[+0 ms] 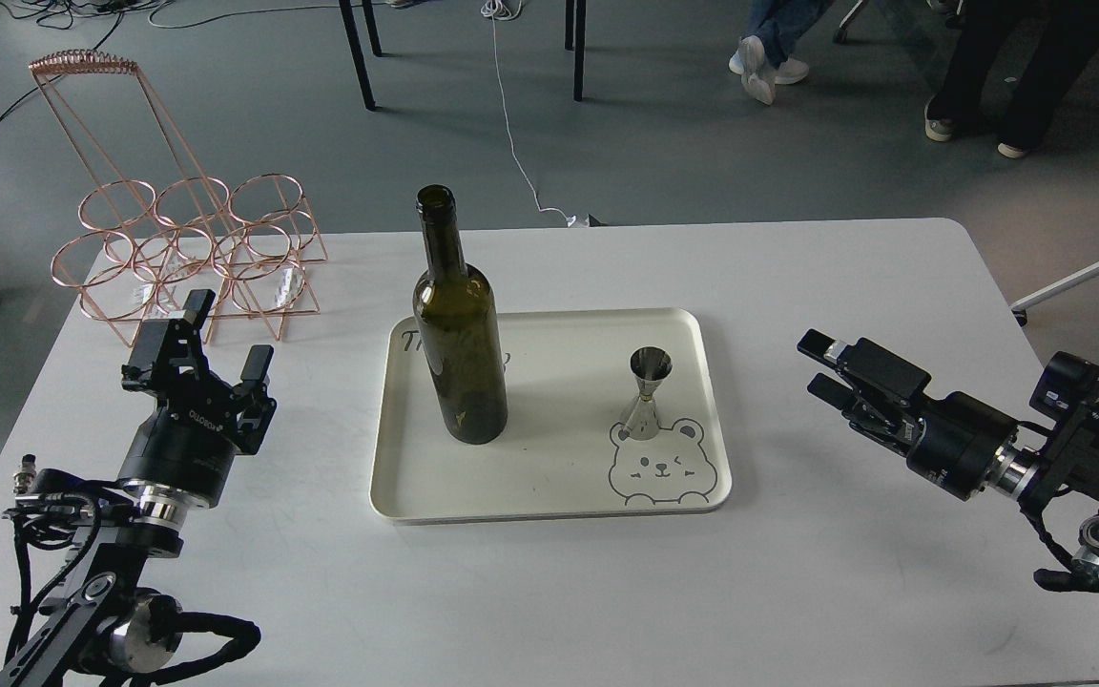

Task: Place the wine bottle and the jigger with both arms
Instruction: 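Move the right gripper toward the metal jigger on the tray, then close the right gripper on the metal jigger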

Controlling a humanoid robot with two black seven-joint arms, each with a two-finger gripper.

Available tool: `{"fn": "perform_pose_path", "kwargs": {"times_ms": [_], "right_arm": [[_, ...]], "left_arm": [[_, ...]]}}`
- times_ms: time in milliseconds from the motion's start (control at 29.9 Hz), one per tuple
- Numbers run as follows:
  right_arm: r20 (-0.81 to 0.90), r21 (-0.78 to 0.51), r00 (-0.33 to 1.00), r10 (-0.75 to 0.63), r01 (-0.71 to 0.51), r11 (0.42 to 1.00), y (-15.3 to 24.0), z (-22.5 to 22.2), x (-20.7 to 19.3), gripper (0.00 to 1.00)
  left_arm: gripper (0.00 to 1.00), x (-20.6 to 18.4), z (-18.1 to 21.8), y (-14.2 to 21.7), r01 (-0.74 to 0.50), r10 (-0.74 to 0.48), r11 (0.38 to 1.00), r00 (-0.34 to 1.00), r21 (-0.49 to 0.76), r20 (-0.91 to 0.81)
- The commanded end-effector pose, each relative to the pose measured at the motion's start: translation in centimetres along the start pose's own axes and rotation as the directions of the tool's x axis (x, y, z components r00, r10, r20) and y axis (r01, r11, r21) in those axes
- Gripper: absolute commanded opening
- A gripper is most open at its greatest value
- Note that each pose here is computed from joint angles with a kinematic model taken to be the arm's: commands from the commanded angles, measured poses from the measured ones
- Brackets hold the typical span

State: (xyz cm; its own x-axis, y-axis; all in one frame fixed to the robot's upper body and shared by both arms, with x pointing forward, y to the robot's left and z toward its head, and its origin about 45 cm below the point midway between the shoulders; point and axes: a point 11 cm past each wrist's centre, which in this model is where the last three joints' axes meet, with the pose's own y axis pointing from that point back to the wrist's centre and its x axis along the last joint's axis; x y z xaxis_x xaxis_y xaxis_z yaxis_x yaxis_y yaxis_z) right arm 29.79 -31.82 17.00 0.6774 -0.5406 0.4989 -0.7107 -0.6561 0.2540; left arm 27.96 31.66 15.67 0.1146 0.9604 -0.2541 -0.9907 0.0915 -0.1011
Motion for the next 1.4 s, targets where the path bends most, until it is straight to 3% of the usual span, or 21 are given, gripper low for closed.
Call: {"fn": "perform_pose_path", "kwargs": {"times_ms": [0,167,334,568,869,1170,1371], "right_arm": [[-0.351,-0.054,0.935,-0.045,0.028,0.998,0.0,0.7,-0.4,0.99],[-0.658,-0.045,0.746,-0.1,0.094,0.995,-1.8,1.0,-2.5,0.99],[-0.8,-0.012,0.593,-0.089,0.133,0.991,-4.1,1.5,-4.0,0.99],[-0.82,0.078,0.573,0.017,0.082,0.994,-7.7,0.7,-4.4,0.97],[-0.826,0.096,0.563,0.028,0.092,0.991,-10.2,0.5,-5.3,0.91],[-0.824,0.099,0.567,0.022,0.105,0.989,-11.8,0.9,-7.1,0.82],[-0.818,0.103,0.575,0.023,0.106,0.989,-12.6,0.7,-7.7,0.7]], "left_arm": [[0.98,-0.1,0.3,0.0,0.002,-0.002,1.0,1.0,-0.018,-0.001],[0.98,0.0,0.7,0.0,0.004,-0.004,0.999,1.0,-0.048,0.002],[0.98,-0.2,0.7,-0.1,0.006,-0.006,0.999,1.0,-0.053,-0.002],[0.98,-0.2,0.8,0.0,0.009,-0.009,0.998,1.0,-0.056,0.0],[0.98,-0.3,0.8,-0.1,0.009,-0.009,0.998,1.0,-0.058,-0.003],[0.98,-0.3,0.9,-0.1,0.012,-0.012,0.998,1.0,-0.06,0.0],[0.98,-0.4,1.0,-0.1,0.014,-0.014,0.998,1.0,-0.062,-0.001]]}}
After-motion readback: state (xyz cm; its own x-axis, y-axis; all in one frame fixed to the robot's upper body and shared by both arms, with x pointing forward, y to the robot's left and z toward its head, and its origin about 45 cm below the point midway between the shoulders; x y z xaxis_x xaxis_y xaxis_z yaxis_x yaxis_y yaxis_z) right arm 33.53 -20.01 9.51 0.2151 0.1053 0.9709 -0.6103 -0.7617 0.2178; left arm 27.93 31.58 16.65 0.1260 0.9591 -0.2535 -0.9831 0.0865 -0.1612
